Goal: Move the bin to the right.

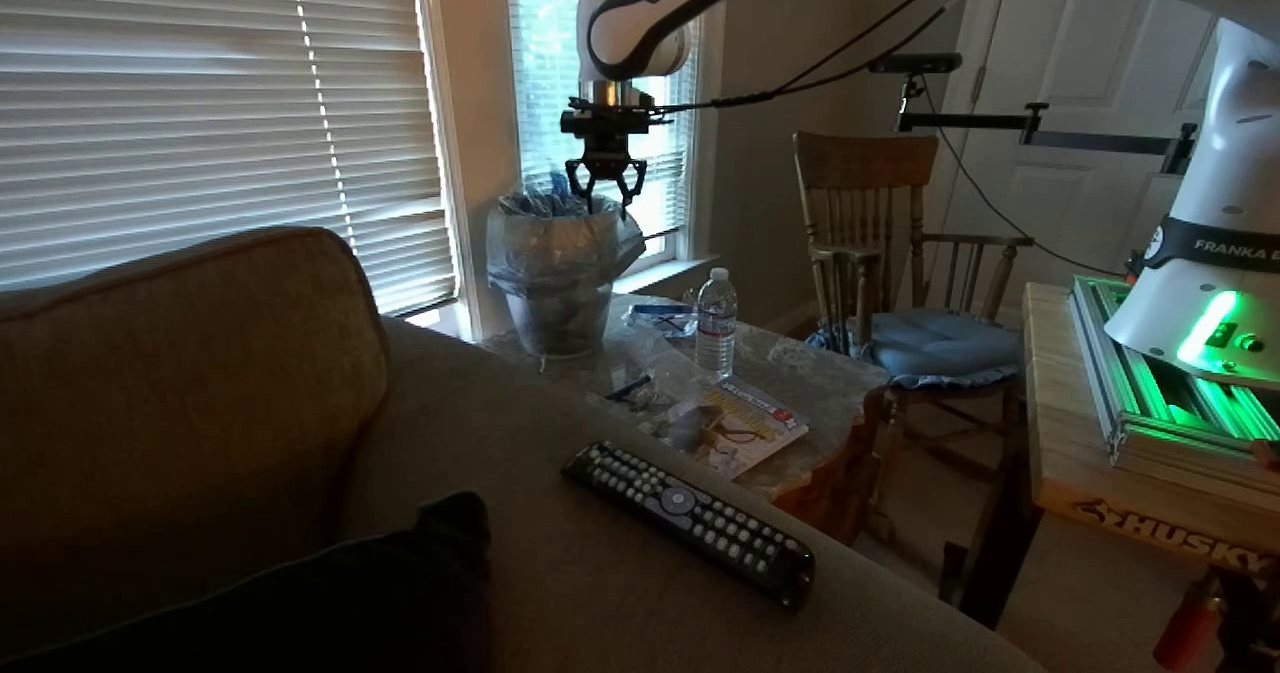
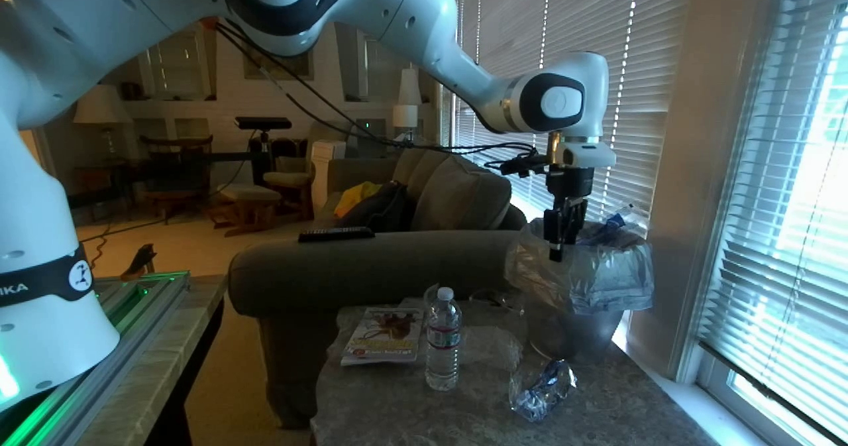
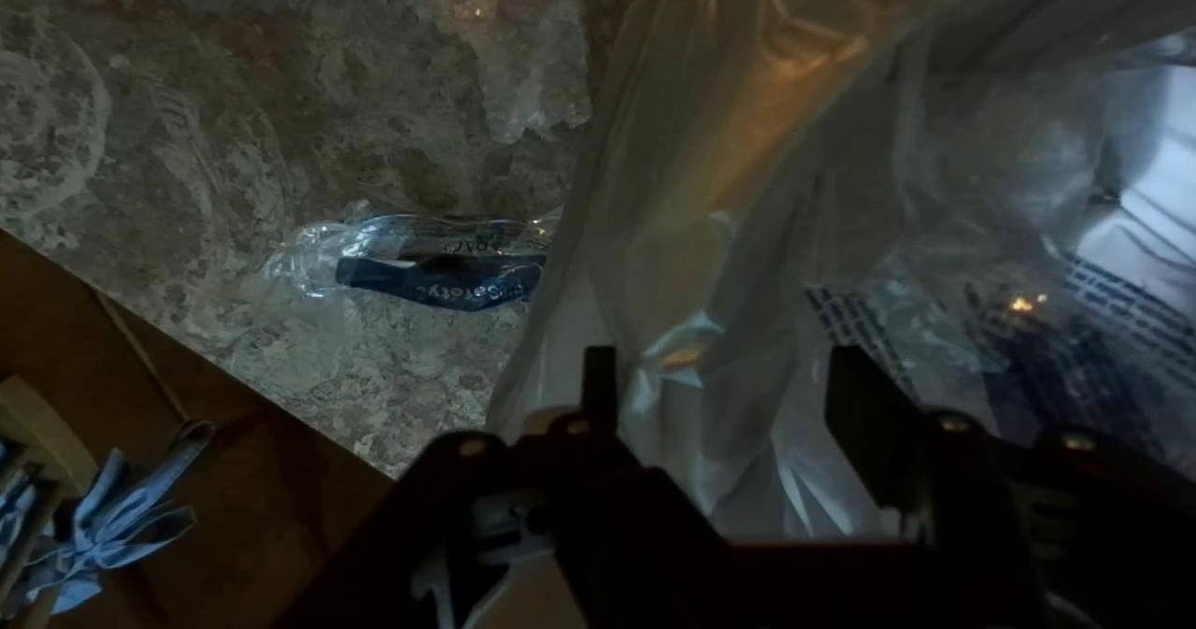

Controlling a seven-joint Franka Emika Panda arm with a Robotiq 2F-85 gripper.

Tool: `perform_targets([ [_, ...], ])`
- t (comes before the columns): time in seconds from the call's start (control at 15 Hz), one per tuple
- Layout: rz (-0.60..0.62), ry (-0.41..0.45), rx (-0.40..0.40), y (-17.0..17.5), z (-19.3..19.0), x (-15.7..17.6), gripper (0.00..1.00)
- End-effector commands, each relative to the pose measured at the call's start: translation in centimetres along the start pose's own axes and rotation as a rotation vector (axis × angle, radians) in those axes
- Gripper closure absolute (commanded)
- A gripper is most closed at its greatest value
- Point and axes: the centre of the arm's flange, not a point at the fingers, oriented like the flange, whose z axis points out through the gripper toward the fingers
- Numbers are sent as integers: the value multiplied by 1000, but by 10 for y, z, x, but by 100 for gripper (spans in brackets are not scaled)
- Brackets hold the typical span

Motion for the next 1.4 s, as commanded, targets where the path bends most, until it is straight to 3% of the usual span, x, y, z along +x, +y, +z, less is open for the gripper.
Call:
perform_targets([
  [0.0,27,-10,12,-14,3,3,61],
  [0.13,25,-8,15,-14,2,3,81],
  [0.33,20,-12,16,-13,-3,2,98],
  [0.8,32,-18,9,2,-5,12,98],
  [1.33,141,-36,8,36,0,52,98],
])
